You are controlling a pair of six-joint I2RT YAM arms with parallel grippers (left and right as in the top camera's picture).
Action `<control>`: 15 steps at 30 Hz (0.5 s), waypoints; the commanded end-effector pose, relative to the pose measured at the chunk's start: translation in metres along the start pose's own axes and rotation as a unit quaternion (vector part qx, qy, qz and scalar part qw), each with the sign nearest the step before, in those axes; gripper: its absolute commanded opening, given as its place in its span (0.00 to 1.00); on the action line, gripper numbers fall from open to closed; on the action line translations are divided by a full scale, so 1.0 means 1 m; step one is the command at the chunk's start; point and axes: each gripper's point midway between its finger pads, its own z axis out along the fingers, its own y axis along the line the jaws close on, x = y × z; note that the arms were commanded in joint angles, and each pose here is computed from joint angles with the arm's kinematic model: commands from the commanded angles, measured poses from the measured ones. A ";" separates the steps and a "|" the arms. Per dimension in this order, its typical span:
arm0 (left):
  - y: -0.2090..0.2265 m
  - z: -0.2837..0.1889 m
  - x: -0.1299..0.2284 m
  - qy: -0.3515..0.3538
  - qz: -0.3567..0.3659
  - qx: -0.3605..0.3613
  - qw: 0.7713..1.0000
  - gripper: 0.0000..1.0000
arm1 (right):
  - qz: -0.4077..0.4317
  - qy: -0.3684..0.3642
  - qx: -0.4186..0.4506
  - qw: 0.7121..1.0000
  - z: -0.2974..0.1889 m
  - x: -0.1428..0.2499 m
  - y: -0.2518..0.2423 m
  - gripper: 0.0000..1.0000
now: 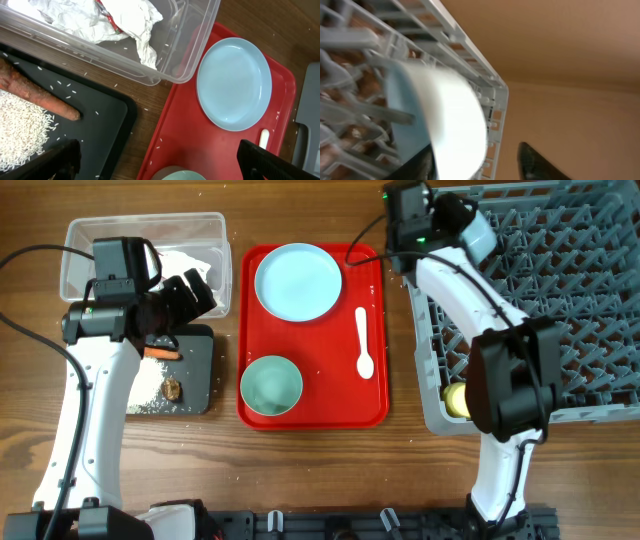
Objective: Sort waste into correct bins and load items into the dishwasher rack
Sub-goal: 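Place the blue bowl upside down in the dish rack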
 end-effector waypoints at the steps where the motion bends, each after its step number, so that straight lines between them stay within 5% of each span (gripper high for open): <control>1: 0.001 -0.001 -0.004 -0.006 -0.006 -0.003 1.000 1.00 | -0.015 -0.005 0.003 1.000 -0.009 -0.010 0.019 1.00; 11: 0.001 -0.001 -0.004 -0.006 -0.006 -0.003 1.000 1.00 | 0.217 -0.104 0.000 0.971 -0.090 -0.053 -0.010 1.00; 15: 0.001 -0.001 -0.004 -0.006 -0.006 -0.003 1.000 1.00 | 0.130 -0.135 -0.136 0.973 -0.149 -0.061 0.073 1.00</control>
